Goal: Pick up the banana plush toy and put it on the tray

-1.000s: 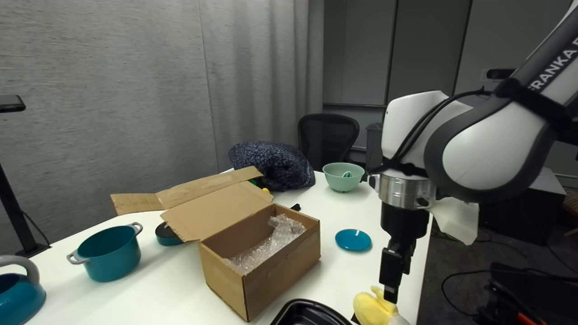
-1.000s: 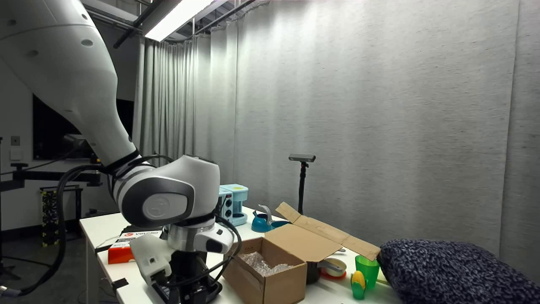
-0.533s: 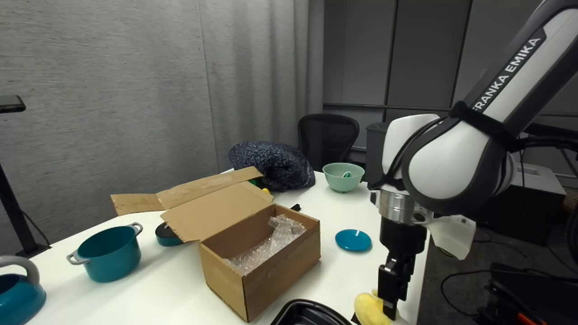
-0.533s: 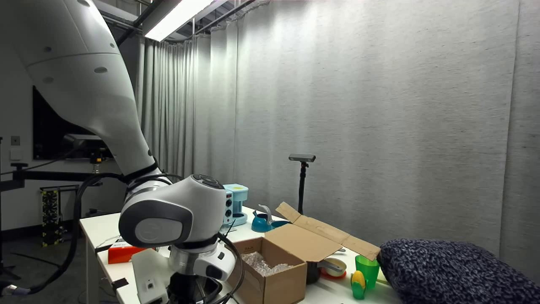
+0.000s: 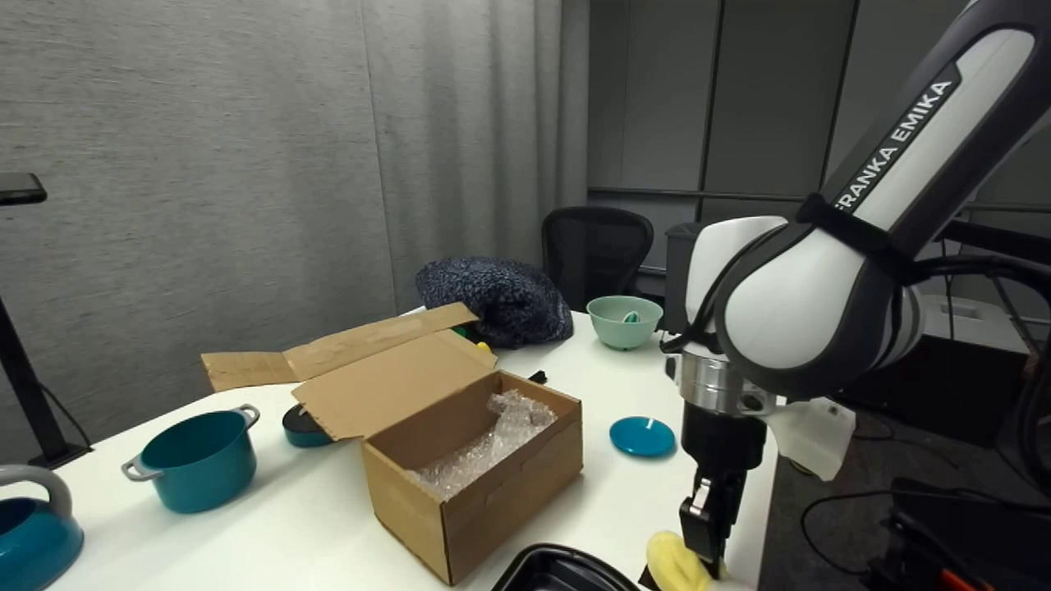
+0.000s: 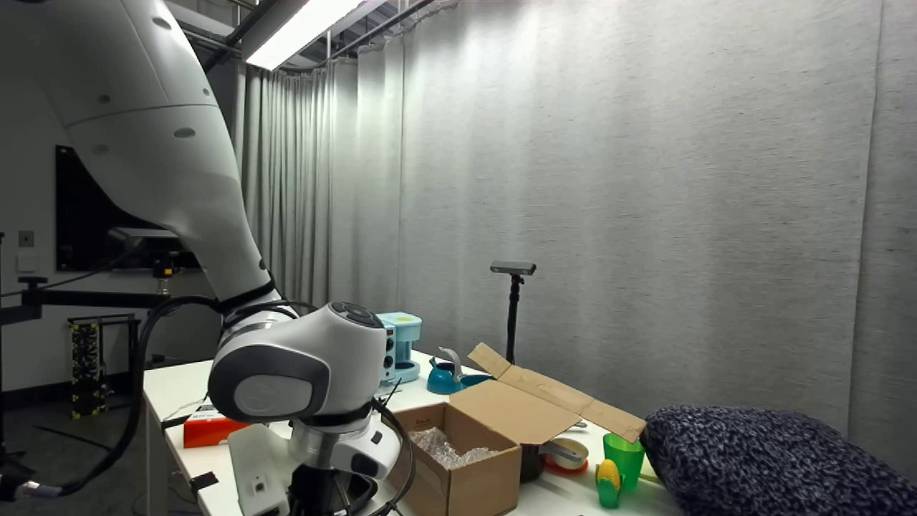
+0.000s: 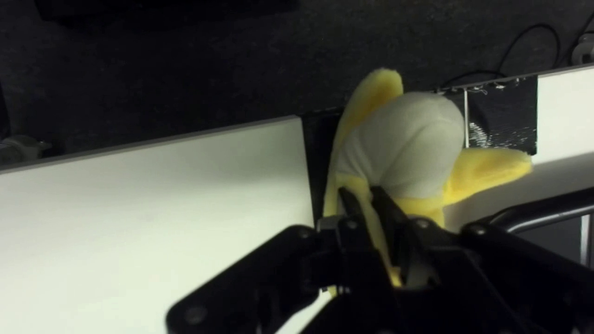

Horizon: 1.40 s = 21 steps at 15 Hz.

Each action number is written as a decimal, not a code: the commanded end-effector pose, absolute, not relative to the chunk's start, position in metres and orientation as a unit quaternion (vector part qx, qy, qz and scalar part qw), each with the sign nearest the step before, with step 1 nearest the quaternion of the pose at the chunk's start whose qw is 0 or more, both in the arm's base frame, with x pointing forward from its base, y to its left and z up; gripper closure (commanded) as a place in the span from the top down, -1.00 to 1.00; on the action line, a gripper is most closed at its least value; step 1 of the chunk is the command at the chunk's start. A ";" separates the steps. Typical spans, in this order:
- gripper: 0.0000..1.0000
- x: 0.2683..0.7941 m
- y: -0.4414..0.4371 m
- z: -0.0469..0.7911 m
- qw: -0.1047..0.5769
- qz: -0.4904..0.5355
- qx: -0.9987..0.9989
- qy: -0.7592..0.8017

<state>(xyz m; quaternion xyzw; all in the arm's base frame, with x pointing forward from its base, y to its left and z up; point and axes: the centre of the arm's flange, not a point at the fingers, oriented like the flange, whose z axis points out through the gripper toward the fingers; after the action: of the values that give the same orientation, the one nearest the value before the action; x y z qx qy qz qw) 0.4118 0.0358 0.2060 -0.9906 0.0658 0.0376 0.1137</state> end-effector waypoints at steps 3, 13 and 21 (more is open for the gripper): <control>-0.98 0.418 0.036 0.205 0.114 0.030 -0.992 0.054; -0.98 0.419 0.043 0.317 0.007 0.078 -0.992 -0.103; -0.98 0.461 0.086 0.318 0.070 -0.062 -0.991 -0.093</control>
<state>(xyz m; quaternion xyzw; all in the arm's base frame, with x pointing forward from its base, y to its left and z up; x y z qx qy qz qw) 0.4462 0.0692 0.3340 -0.9939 -0.0927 -0.0336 0.0495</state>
